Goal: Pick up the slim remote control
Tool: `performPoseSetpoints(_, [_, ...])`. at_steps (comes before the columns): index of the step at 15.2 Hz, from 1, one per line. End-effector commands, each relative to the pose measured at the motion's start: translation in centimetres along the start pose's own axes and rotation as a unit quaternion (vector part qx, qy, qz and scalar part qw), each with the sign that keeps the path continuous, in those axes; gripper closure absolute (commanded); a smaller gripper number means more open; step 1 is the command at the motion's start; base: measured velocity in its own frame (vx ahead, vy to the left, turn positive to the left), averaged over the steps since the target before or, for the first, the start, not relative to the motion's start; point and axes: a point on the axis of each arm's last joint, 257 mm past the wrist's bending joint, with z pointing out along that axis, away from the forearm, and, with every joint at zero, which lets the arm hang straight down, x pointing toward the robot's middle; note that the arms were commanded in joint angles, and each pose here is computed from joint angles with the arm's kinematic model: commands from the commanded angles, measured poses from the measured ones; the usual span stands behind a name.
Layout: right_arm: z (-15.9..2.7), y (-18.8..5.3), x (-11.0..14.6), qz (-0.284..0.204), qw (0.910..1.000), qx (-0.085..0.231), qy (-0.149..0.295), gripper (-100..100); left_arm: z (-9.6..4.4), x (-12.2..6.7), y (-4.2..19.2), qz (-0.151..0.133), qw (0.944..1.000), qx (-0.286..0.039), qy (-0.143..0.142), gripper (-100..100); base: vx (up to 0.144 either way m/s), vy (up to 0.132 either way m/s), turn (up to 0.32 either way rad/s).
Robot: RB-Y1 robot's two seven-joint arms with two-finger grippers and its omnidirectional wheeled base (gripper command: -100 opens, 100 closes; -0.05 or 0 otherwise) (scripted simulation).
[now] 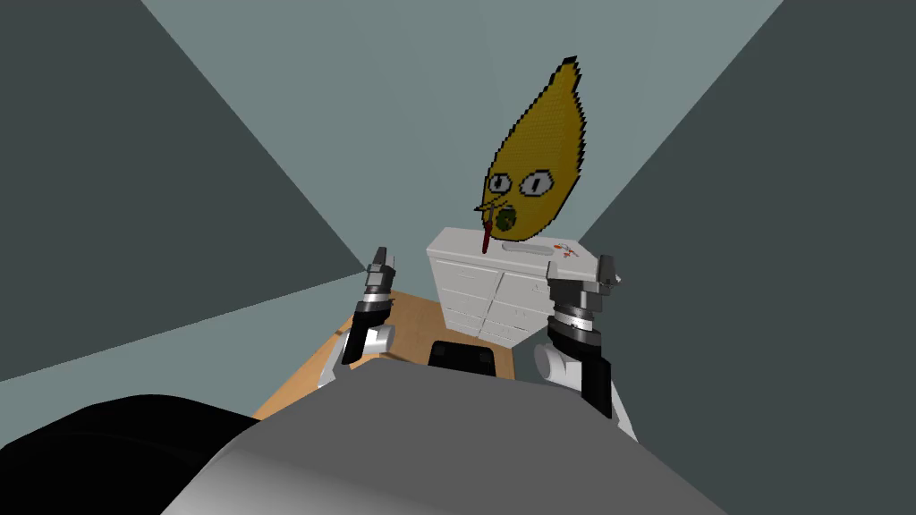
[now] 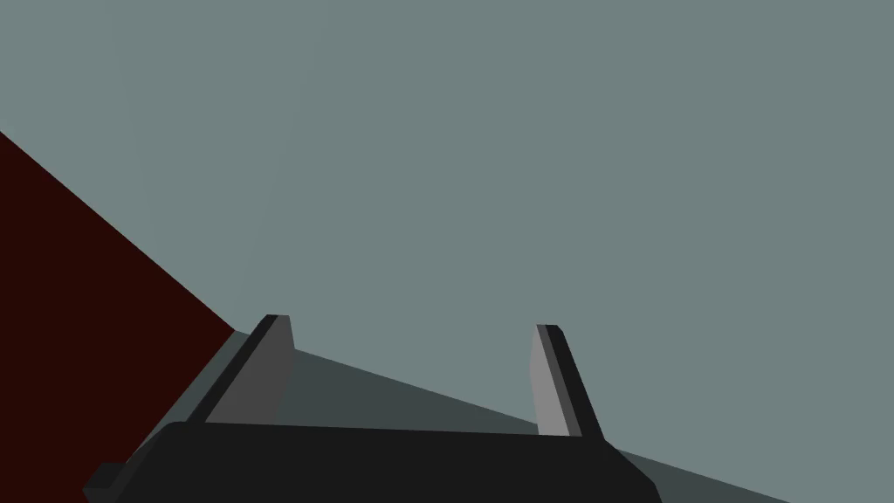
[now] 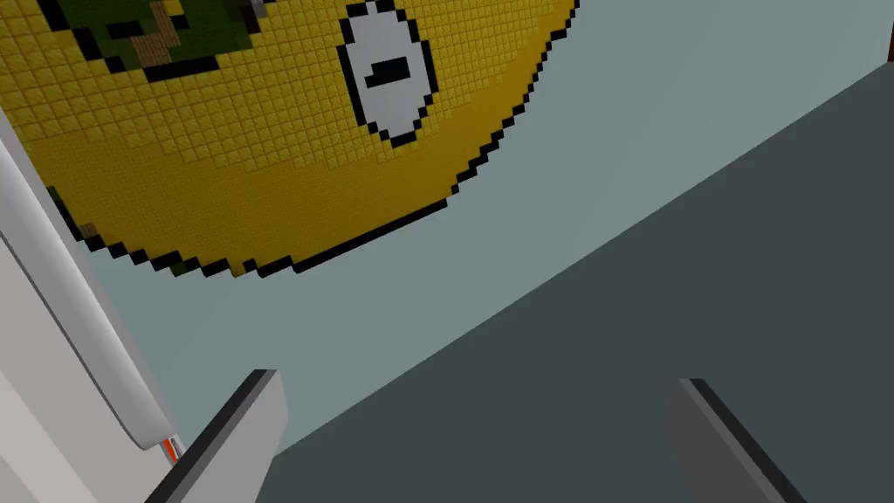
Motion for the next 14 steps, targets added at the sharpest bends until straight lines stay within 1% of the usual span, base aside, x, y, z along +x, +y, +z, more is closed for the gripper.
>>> performPoseSetpoints(1, [0.01, -0.06, 0.15, -0.010, 0.9999, 0.001, 0.014, -100, 0.00, 0.00, 0.00, 0.000, 1.0000, 0.000, 0.000, 0, -0.003, 0.005, 0.025])
performPoseSetpoints(3, [0.01, -0.18, 0.29, -0.028, 0.9989, 0.001, 0.037, -100, 0.00, 0.00, 0.00, 0.000, 1.0000, 0.000, 0.000, 0, -0.010, 0.016, 0.062])
performPoseSetpoints(4, [0.01, -0.20, 0.36, -0.030, 0.9987, 0.002, 0.040, -100, 0.00, 0.00, 0.00, 0.000, 1.0000, 0.000, 0.000, 0, -0.011, 0.016, 0.046])
performPoseSetpoints(5, [0.00, -0.29, 0.41, -0.042, 0.9976, 0.002, 0.056, -100, 0.00, 0.00, 0.00, 0.000, 1.0000, 0.000, 0.000, 0, -0.011, 0.019, 0.054])
performPoseSetpoints(6, [0.00, -0.30, 0.45, -0.043, 0.9974, 0.002, 0.057, -100, 0.00, 0.00, 0.00, 0.000, 1.0000, 0.000, 0.000, 0, -0.013, 0.019, 0.044])
performPoseSetpoints(7, [-0.01, -0.40, 0.46, -0.057, 0.9957, 0.002, 0.073, -100, 0.00, 0.00, 0.00, 0.000, 1.0000, 0.000, 0.000, 0, -0.014, 0.020, 0.056])
performPoseSetpoints(8, [-0.01, -0.42, 0.53, -0.058, 0.9954, 0.003, 0.076, -100, 0.00, 0.00, 0.00, 0.000, 1.0000, 0.000, 0.000, 0, -0.013, 0.017, 0.044])
performPoseSetpoints(9, [-0.03, -0.53, 0.46, -0.073, 0.9931, 0.001, 0.091, -100, 0.00, 0.00, 0.00, 0.000, 1.0000, 0.000, 0.000, 0, -0.014, 0.018, 0.076])
performPoseSetpoints(10, [-0.03, -0.56, 0.58, -0.076, 0.9924, 0.003, 0.098, -100, 0.00, 0.00, 0.00, 0.000, 1.0000, 0.000, 0.000, 0, -0.015, 0.017, 0.066])
performPoseSetpoints(11, [-0.05, -0.67, 0.42, -0.090, 0.9897, 0.001, 0.111, -100, 0.00, 0.00, 0.00, 0.000, 1.0000, 0.000, 0.000, 0, -0.018, 0.017, 0.079])
performPoseSetpoints(14, [-0.08, -0.88, 0.55, -0.113, 0.9833, 0.002, 0.142, -100, 0.00, 0.00, 0.00, 0.000, 1.0000, 0.000, 0.000, 0, -0.017, 0.019, 0.068])
